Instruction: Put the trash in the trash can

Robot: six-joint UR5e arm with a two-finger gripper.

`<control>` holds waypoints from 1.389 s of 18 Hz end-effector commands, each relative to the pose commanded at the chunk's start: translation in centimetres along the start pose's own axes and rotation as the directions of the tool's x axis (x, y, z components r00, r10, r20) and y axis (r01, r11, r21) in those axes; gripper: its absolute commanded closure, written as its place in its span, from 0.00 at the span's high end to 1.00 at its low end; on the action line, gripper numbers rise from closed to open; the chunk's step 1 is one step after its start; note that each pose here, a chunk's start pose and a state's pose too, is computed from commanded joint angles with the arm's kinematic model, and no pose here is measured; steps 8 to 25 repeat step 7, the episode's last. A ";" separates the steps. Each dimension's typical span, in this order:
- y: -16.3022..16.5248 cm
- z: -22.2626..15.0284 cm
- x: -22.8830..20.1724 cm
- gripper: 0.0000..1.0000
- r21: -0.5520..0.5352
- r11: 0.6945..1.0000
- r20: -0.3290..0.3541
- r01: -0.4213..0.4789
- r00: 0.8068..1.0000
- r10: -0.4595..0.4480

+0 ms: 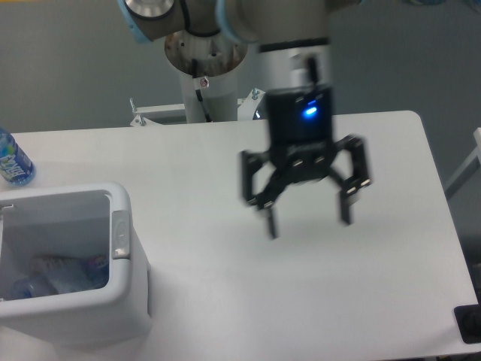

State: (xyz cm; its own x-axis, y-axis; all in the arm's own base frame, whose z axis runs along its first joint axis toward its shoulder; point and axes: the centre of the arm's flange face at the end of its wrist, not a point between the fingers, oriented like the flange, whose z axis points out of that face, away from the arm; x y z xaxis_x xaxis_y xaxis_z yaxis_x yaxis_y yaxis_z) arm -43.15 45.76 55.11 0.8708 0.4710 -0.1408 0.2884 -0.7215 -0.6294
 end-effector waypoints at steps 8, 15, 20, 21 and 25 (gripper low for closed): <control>5.4 -1.1 -3.4 1.00 -0.219 0.892 -0.015 -0.395 0.916 0.402; 5.4 -1.1 -3.4 1.00 -0.219 0.892 -0.015 -0.395 0.916 0.402; 5.4 -1.1 -3.4 1.00 -0.219 0.892 -0.015 -0.395 0.916 0.402; 5.4 -1.1 -3.4 1.00 -0.219 0.892 -0.015 -0.395 0.916 0.402; 5.4 -1.1 -3.4 1.00 -0.219 0.892 -0.015 -0.395 0.916 0.402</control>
